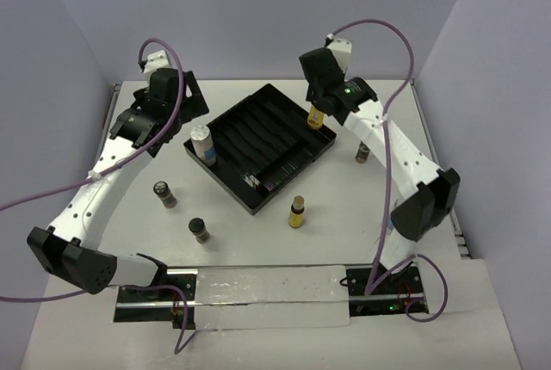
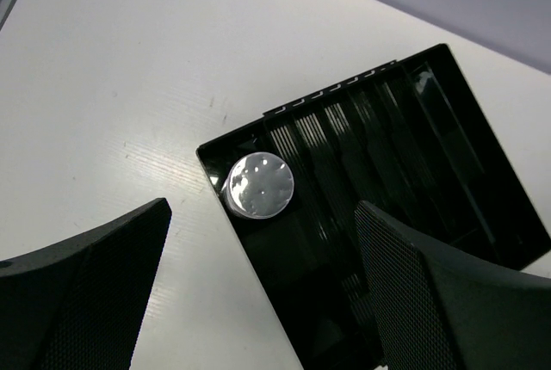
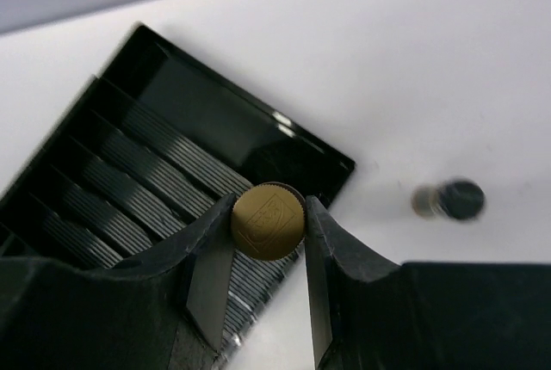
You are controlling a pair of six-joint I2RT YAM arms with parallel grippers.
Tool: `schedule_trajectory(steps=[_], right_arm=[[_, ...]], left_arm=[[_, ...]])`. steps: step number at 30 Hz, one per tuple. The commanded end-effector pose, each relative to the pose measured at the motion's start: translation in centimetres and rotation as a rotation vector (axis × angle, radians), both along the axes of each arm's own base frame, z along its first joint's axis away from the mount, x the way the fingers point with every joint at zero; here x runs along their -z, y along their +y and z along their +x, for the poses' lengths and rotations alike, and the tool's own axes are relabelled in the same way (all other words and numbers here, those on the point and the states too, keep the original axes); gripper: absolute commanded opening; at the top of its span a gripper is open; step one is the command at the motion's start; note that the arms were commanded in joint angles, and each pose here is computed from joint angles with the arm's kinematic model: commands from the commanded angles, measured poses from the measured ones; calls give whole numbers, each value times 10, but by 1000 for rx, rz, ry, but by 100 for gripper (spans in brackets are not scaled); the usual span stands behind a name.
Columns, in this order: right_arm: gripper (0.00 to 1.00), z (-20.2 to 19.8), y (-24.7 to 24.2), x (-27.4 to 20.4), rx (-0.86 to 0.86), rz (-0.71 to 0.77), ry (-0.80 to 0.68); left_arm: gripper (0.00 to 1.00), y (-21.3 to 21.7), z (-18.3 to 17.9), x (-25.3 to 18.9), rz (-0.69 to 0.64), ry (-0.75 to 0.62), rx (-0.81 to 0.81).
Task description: Organize the condiment bottles
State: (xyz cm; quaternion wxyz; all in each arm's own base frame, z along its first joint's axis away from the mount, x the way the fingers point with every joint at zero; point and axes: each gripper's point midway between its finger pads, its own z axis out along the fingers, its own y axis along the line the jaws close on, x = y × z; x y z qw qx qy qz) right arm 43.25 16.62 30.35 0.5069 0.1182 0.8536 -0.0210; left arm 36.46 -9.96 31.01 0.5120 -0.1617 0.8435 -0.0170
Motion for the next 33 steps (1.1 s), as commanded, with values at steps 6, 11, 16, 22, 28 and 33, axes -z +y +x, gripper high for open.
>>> schedule_trajectory(steps=[6,11,16,22,28,33], right_arm=[[9,86,49,-53,-54,7,-227],[9,119,70,-41,-81,-13,-262],[9,138,82,-27,-100,-22,-303],[9,157,96,0,-124,-41,-292],[9,170,107,35,-143,-46,-264],[9,179,113,57,-150,-49,-253]], left_arm=[[96,1,5,-8,-10,-3,-3],[96,5,2,-16,-29,-43,-9],[97,4,6,-16,-27,-25,6],[97,11,7,-16,-4,-19,-21],[97,17,7,-14,8,-11,-41],[97,22,6,-12,19,-11,-59]])
